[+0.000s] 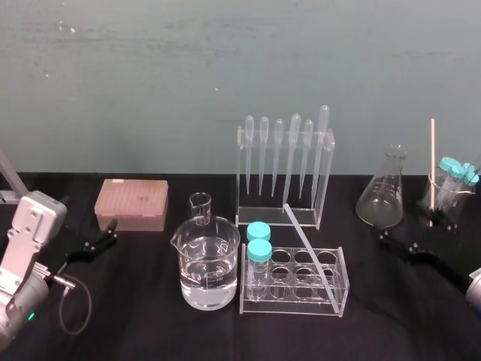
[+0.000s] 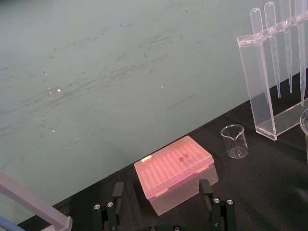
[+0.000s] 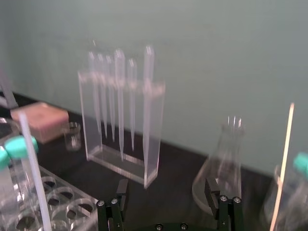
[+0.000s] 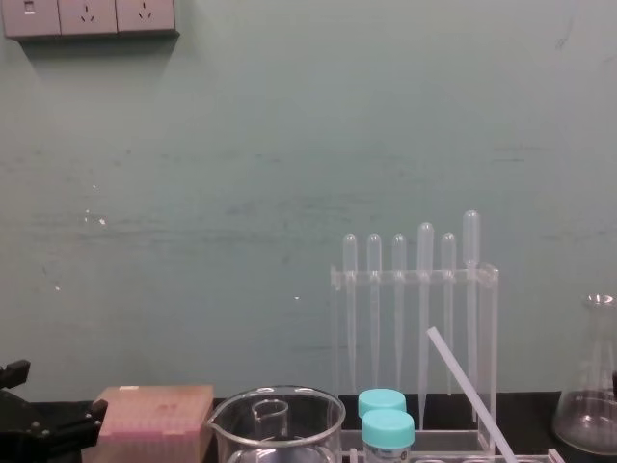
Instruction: Pick up the stirring rod with one hand, then place it down.
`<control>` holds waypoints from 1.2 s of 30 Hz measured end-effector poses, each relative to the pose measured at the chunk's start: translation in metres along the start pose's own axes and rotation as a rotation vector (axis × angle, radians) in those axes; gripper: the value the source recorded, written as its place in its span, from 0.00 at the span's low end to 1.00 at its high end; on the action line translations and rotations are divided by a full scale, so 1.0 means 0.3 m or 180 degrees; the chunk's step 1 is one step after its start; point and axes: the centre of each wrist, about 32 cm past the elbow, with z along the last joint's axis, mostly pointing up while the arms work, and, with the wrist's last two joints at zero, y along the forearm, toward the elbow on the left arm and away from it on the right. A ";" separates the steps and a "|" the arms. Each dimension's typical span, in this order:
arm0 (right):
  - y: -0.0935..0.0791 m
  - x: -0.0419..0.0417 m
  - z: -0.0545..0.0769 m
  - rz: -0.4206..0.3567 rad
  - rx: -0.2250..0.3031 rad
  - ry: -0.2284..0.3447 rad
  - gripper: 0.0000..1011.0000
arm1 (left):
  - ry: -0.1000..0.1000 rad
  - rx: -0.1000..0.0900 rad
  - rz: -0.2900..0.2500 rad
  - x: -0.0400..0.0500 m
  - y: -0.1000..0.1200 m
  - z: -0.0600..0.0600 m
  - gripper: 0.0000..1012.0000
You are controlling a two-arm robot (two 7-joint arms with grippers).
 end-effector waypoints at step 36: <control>0.006 -0.004 -0.011 -0.0005 -0.0136 0.0079 0.99 | 0.0000 0.0000 0.0000 0.000 0.000 0.000 0.99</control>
